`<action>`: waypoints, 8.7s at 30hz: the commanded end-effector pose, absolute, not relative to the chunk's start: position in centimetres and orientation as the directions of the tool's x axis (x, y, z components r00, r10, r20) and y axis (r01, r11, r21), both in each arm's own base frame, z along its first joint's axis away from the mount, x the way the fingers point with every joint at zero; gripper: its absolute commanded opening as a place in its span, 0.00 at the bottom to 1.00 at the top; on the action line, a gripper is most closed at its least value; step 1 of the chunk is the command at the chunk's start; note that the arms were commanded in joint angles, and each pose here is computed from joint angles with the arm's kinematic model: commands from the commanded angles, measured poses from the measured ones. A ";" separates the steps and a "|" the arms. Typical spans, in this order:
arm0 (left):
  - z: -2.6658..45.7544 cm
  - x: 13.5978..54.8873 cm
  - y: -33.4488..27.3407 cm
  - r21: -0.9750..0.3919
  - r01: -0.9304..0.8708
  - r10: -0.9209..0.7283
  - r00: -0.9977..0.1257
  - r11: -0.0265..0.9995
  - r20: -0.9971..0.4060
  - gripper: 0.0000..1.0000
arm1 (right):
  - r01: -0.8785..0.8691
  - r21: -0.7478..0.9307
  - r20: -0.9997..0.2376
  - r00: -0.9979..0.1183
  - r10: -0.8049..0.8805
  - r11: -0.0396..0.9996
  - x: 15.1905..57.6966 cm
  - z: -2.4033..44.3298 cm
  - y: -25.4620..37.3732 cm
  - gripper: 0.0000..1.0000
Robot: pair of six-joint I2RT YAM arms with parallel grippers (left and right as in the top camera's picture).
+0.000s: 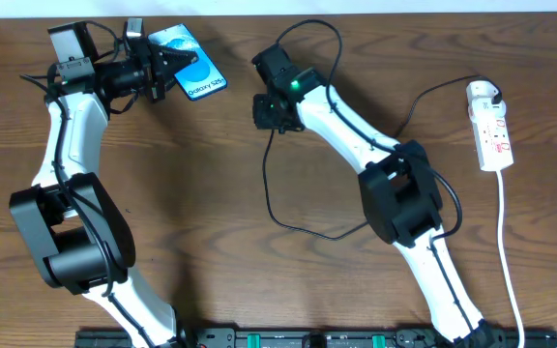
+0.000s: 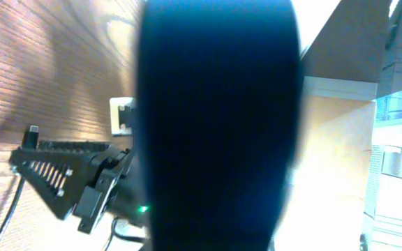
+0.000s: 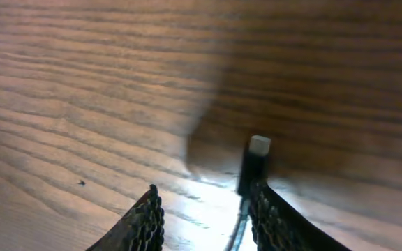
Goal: Plug charger to phone and switch on socket
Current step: 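Lower the right gripper and grasp the USB-C cable end on the table, then lift the USB-C plug with the right gripper toward the phone's bottom edge, then push the USB-C plug up into the phone's port with the right gripper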
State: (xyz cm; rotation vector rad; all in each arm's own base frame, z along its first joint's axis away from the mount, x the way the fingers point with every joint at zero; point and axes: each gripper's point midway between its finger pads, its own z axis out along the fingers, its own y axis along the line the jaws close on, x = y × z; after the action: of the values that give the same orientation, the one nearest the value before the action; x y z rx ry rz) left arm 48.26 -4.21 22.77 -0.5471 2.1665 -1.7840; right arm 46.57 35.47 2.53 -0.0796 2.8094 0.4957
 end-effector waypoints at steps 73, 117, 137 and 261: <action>23.5 47.7 -4.4 -0.985 -0.088 -0.431 -0.902 0.148 0.015 0.07 | -0.230 0.076 -0.001 -0.973 -0.231 0.970 42.4 0.0 23.8 0.37; 23.6 47.1 -5.4 -0.988 -0.076 -0.394 -0.919 0.131 0.019 0.07 | -0.564 0.750 -0.434 -0.813 -0.387 0.344 41.2 18.8 27.8 0.01; 23.9 46.2 -9.6 -0.990 0.020 -0.282 -0.958 0.142 -0.059 0.07 | -0.526 0.758 -0.346 -0.826 -0.445 0.386 38.4 19.1 24.6 0.02; 24.3 44.3 -19.4 -0.988 0.045 -0.113 -0.992 0.151 -0.063 0.07 | -0.454 0.744 -0.452 -0.882 -0.132 0.490 33.0 21.9 29.3 0.01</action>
State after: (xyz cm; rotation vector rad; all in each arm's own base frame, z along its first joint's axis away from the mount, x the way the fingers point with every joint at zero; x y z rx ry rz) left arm 44.63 -19.19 23.67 -0.0928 2.2976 -1.9477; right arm 33.31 29.23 21.35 -0.4954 2.4118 1.3359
